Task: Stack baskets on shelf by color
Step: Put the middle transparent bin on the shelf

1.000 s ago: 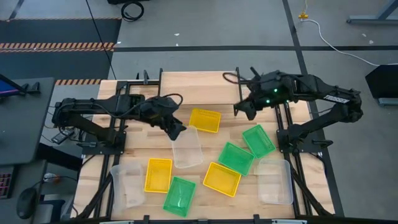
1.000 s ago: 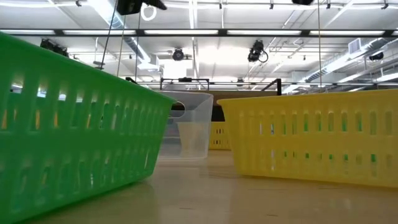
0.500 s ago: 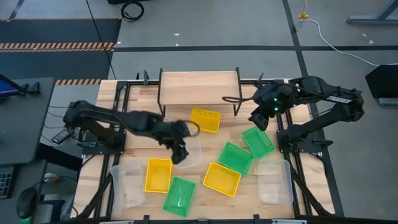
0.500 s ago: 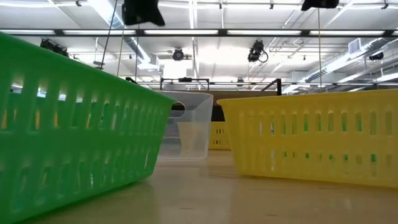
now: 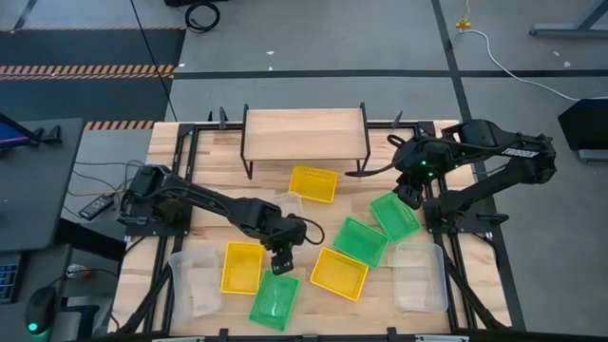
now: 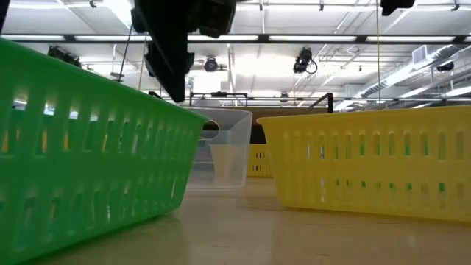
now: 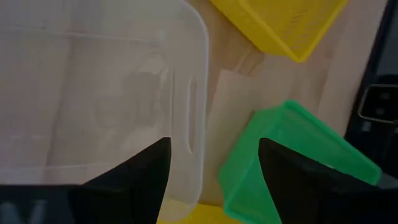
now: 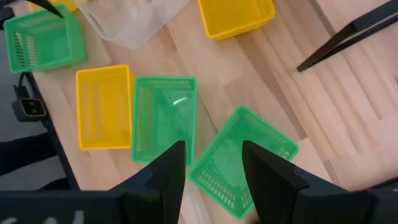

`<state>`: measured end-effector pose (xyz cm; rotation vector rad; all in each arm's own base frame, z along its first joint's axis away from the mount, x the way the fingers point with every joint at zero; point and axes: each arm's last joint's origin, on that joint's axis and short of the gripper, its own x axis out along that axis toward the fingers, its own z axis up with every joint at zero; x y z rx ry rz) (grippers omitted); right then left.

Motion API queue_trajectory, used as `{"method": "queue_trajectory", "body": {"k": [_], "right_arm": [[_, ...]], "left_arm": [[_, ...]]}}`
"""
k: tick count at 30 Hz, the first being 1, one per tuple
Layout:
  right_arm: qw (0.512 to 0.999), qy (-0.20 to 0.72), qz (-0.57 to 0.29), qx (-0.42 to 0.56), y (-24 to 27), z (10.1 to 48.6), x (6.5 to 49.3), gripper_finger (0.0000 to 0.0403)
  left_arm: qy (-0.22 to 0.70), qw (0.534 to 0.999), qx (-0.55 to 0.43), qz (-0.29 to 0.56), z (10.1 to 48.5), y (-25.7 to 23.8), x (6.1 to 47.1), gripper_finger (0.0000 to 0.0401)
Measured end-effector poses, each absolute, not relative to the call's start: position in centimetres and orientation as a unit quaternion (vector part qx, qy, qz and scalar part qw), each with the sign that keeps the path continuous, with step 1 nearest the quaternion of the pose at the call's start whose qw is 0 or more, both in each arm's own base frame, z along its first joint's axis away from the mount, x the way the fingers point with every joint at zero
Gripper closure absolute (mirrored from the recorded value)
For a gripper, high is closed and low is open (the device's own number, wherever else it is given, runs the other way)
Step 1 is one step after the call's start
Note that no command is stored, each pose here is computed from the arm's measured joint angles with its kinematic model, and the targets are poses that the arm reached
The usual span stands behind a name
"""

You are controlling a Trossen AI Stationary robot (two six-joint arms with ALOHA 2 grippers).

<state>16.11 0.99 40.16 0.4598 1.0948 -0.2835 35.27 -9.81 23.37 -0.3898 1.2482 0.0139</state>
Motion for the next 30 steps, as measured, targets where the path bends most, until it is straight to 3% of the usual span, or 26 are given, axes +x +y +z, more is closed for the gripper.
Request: {"method": "queue_trajectory", "body": {"k": [15,19,24,30], "right_arm": [[0.820,0.508,-0.152,0.215,1.1,40.2,16.0,0.0239],[0.820,0.501,-0.172,0.217,1.0,40.2,16.1,0.0239],[0.821,0.500,-0.176,0.214,1.0,40.2,16.1,0.0239],[0.821,0.500,-0.176,0.214,1.0,40.2,16.0,0.0239]], "left_arm": [[0.618,0.776,-0.120,0.020,18.9,-9.5,36.8,0.0169],[0.613,0.780,-0.119,0.044,18.9,-8.7,37.0,0.0233],[0.621,0.769,-0.146,0.026,19.0,-8.3,37.0,0.0374],[0.637,0.751,-0.170,0.026,21.8,-8.4,36.9,0.0396]]}}
